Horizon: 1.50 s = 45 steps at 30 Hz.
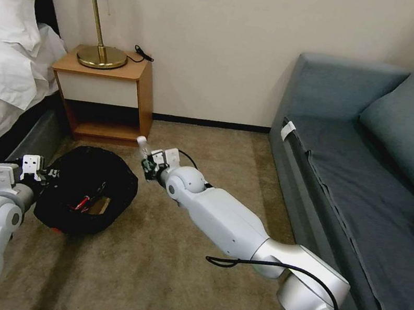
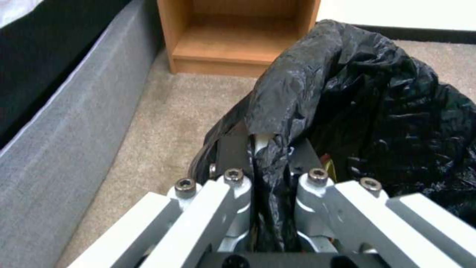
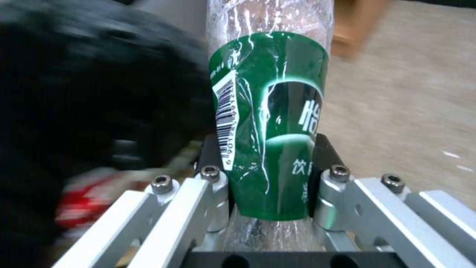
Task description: Pick up the trash bin, then pick up the garbage on the floor and place it into the trash bin.
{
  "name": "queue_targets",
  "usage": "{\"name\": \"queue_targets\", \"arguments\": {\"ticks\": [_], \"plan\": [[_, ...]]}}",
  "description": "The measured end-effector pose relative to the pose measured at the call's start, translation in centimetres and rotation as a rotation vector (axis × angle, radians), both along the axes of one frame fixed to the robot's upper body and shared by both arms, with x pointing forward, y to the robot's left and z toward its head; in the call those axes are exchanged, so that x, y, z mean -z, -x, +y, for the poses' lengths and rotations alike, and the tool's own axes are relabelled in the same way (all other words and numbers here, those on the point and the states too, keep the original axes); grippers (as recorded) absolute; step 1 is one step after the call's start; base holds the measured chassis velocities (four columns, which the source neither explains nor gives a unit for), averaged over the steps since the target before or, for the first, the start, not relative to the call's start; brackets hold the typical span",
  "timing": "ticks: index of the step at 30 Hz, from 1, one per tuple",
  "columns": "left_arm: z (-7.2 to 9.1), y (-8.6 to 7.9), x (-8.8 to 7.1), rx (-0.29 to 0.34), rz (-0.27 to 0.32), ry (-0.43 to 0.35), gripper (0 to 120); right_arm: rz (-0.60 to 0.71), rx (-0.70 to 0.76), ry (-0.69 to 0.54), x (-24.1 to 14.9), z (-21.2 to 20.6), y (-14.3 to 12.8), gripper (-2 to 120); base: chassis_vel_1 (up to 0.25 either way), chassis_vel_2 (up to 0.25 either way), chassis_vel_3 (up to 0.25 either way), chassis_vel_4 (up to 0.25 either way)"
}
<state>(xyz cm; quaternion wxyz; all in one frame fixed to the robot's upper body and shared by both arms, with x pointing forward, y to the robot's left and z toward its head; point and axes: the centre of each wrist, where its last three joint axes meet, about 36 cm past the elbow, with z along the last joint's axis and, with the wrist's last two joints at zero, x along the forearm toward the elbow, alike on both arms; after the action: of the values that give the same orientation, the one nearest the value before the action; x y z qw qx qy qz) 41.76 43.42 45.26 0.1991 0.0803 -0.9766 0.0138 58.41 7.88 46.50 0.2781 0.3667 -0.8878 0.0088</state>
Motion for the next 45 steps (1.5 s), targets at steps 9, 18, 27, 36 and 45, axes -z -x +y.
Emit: {"name": "queue_targets", "arguments": {"ticks": [9, 18, 27, 36, 45], "plan": [[-0.2, -0.3, -0.3, 0.006, -0.003, 0.002, 7, 0.031, -0.121, -0.099, -0.7, 3.1, 4.2, 20, 0.000, 0.000, 0.000, 0.000], [-0.3, -0.3, -0.3, 0.009, 0.006, 0.013, 7, 0.056, -0.126, -0.104, 1.6, 3.7, 5.3, 30, 0.000, 0.000, 0.000, 0.000], [-0.8, -0.6, -0.1, 0.017, 0.013, 0.032, 7, 0.067, -0.107, -0.103, 2.1, 3.3, 5.2, 63, 0.000, 0.000, 0.000, 0.000], [-0.7, -0.7, 0.3, 0.011, 0.022, 0.041, 7, 0.059, -0.106, -0.102, 2.2, 3.3, 5.2, 96, 0.000, 0.000, 0.000, 0.000], [-0.4, -1.4, 0.8, -0.036, 0.016, 0.243, 7, 0.021, -0.048, -0.132, 0.1, 2.3, 2.6, 100, 0.000, 0.000, 0.000, 0.000]]}}
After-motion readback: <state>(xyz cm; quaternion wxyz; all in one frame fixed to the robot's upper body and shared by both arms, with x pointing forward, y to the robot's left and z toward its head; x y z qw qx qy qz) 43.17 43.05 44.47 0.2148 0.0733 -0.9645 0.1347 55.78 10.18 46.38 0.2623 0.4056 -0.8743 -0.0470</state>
